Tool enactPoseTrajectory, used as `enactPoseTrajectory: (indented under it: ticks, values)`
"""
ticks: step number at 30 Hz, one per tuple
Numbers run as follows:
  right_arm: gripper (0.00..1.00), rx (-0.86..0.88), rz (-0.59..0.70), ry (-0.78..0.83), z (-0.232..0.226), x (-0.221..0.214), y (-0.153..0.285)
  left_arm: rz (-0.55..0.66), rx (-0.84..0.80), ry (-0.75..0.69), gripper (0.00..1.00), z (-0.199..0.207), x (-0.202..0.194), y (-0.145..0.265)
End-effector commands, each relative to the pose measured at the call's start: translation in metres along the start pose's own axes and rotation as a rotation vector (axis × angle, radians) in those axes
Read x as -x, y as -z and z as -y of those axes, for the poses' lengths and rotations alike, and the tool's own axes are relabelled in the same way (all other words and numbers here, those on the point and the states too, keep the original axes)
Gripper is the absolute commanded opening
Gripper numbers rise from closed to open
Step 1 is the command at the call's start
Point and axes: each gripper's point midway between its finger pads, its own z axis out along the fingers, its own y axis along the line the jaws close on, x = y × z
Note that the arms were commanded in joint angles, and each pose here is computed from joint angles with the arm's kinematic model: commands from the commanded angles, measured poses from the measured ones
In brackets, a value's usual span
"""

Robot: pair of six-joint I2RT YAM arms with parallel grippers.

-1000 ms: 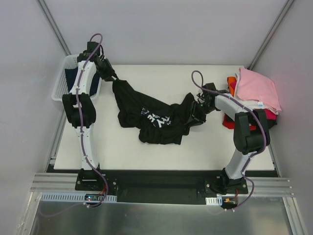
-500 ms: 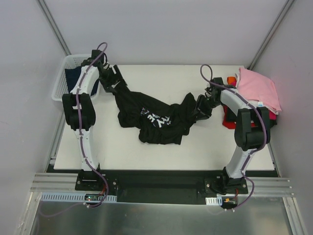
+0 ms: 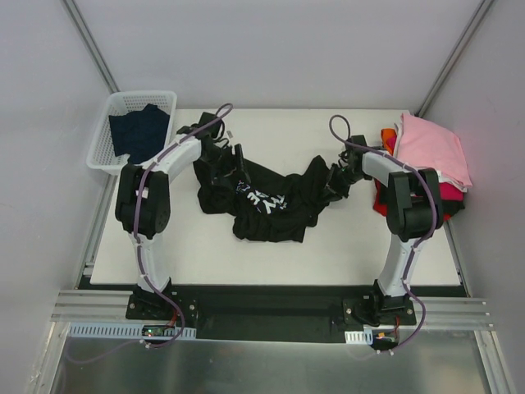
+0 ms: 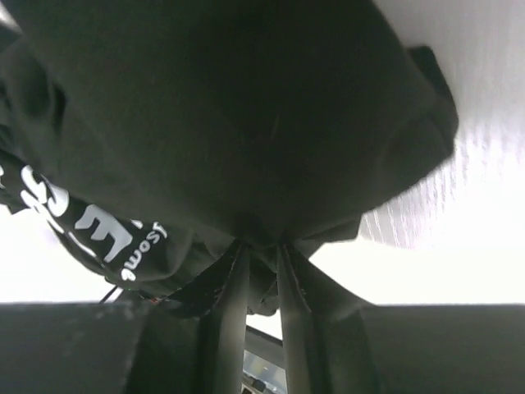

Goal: Fold and stack the t-shirts
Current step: Flatten out the tshirt

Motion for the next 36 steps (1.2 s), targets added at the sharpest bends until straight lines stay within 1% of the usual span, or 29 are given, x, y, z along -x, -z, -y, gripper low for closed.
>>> enactPoseTrajectory:
  ticks: [1, 3, 4, 8, 9, 12, 15, 21, 25, 26, 28, 29, 32, 34, 36]
  values:
    - [0.20, 0.046, 0.016, 0.031, -0.024, 0.007, 0.000, 0.026, -0.006, -0.029, 0.65, -0.002, -0.016, 0.009]
    - [0.12, 0.057, 0.027, 0.047, -0.034, 0.009, 0.003, 0.006, 0.016, -0.018, 0.63, -0.012, -0.027, 0.004]
    - [0.01, 0.063, 0.029, 0.042, -0.037, 0.010, 0.004, 0.010, 0.015, -0.025, 0.63, -0.011, -0.030, 0.003]
    - [0.01, 0.093, 0.084, 0.057, -0.059, 0.023, 0.025, -0.010, 0.032, -0.027, 0.63, -0.014, -0.048, -0.005]
    - [0.01, 0.088, 0.103, 0.063, -0.067, 0.029, 0.037, -0.024, 0.044, -0.018, 0.62, -0.020, -0.055, -0.009]
    - [0.01, 0.068, 0.200, 0.069, -0.082, 0.052, 0.067, -0.049, 0.052, -0.012, 0.62, -0.022, -0.070, -0.017]
    - [0.01, 0.060, 0.281, 0.038, -0.085, 0.076, 0.079, -0.073, 0.065, -0.011, 0.62, -0.024, -0.086, -0.023]
    - [0.01, 0.028, 0.360, -0.055, -0.062, 0.122, 0.068, -0.114, 0.090, -0.010, 0.62, -0.026, -0.115, -0.032]
    - [0.01, 0.018, 0.439, -0.091, -0.049, 0.153, 0.076, -0.130, 0.106, -0.006, 0.62, -0.027, -0.128, -0.037]
    - [0.01, 0.020, 0.467, -0.100, -0.047, 0.164, 0.084, -0.137, 0.112, -0.004, 0.62, -0.028, -0.131, -0.038]
    - [0.01, 0.016, 0.480, -0.121, -0.039, 0.176, 0.083, -0.149, 0.118, -0.006, 0.62, -0.027, -0.135, -0.042]
    - [0.01, 0.027, 0.505, -0.129, -0.039, 0.187, 0.091, -0.151, 0.117, -0.008, 0.62, -0.025, -0.136, -0.042]
    - [0.01, 0.026, 0.534, -0.154, -0.028, 0.204, 0.096, -0.164, 0.122, -0.009, 0.62, -0.023, -0.139, -0.047]
    - [0.01, 0.029, 0.553, -0.154, -0.029, 0.211, 0.097, -0.174, 0.128, -0.006, 0.62, -0.024, -0.141, -0.051]
    - [0.01, 0.032, 0.587, -0.183, -0.018, 0.224, 0.104, -0.183, 0.132, -0.007, 0.62, -0.023, -0.143, -0.054]
